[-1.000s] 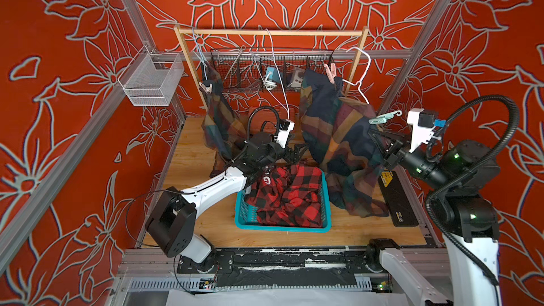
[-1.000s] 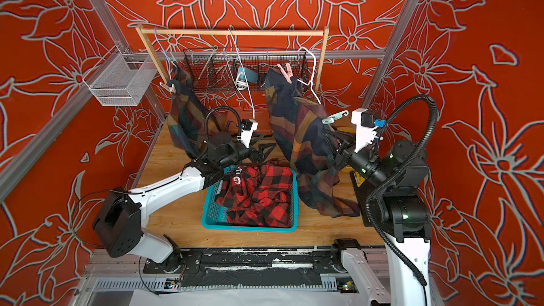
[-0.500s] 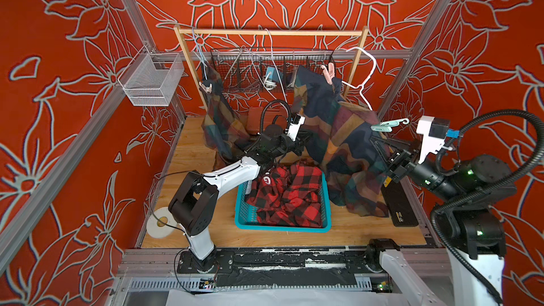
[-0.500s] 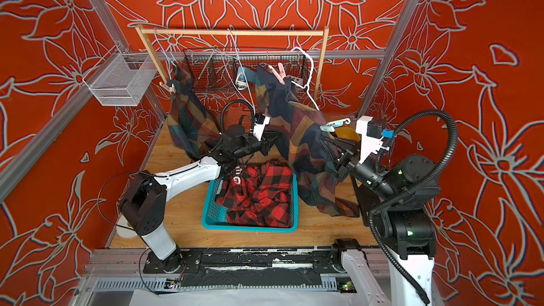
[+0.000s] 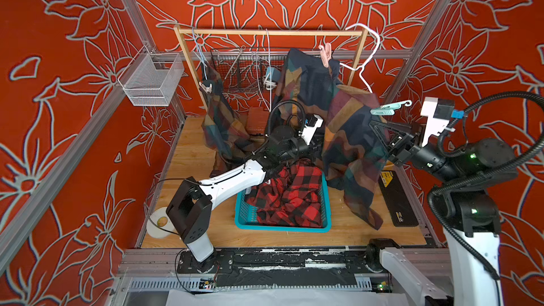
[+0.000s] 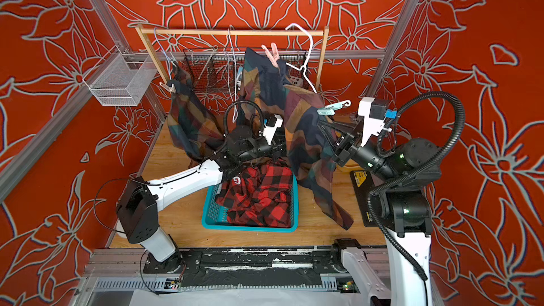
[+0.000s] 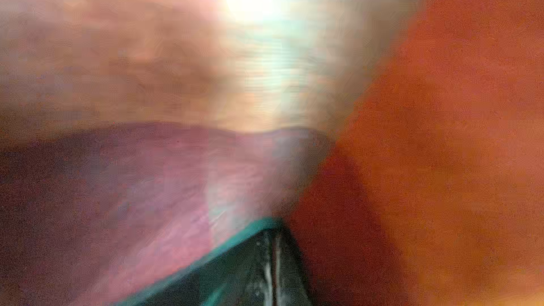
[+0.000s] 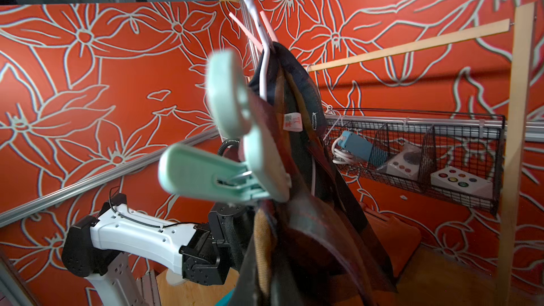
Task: Remove the clothespins securing long-sleeve shirts to the hanger
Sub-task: Place the long-sleeve shirt at the bin.
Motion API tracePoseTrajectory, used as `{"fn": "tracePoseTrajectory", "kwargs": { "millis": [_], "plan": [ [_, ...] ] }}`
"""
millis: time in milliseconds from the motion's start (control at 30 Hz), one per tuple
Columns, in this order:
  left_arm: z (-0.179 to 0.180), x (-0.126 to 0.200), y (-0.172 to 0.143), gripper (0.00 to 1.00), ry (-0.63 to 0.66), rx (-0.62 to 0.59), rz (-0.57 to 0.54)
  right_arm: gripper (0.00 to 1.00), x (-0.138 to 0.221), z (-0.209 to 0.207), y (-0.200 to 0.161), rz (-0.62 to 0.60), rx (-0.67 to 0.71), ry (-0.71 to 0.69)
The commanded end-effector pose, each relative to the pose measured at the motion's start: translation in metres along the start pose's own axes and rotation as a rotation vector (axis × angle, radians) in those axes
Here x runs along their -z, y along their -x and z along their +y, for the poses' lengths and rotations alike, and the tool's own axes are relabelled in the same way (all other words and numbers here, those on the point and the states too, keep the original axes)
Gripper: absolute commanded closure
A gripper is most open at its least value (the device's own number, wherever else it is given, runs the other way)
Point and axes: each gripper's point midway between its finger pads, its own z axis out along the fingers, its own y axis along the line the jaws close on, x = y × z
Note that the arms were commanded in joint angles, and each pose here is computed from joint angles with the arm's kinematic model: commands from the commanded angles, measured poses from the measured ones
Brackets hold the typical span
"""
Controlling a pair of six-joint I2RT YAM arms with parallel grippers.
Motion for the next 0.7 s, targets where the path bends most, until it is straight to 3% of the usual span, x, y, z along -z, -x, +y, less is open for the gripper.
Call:
{"fn": "tracePoseTrajectory", "kwargs": {
  "millis": [0,367,667],
  "plan": [
    [-0.030,0.013,0.060,1.00,-0.054,-0.079,-0.111,1.00,0.004,0.038,0.046,-0.111,0.121,0.117],
    [-0.065,0.025,0.135,1.00,-0.082,-0.173,-0.213,1.00,-0.013,0.060,0.101,-0.187,0.138,0.247],
    [-0.103,0.032,0.175,1.00,-0.097,-0.258,-0.258,1.00,-0.039,0.080,0.109,-0.171,0.140,0.365]
  ]
}}
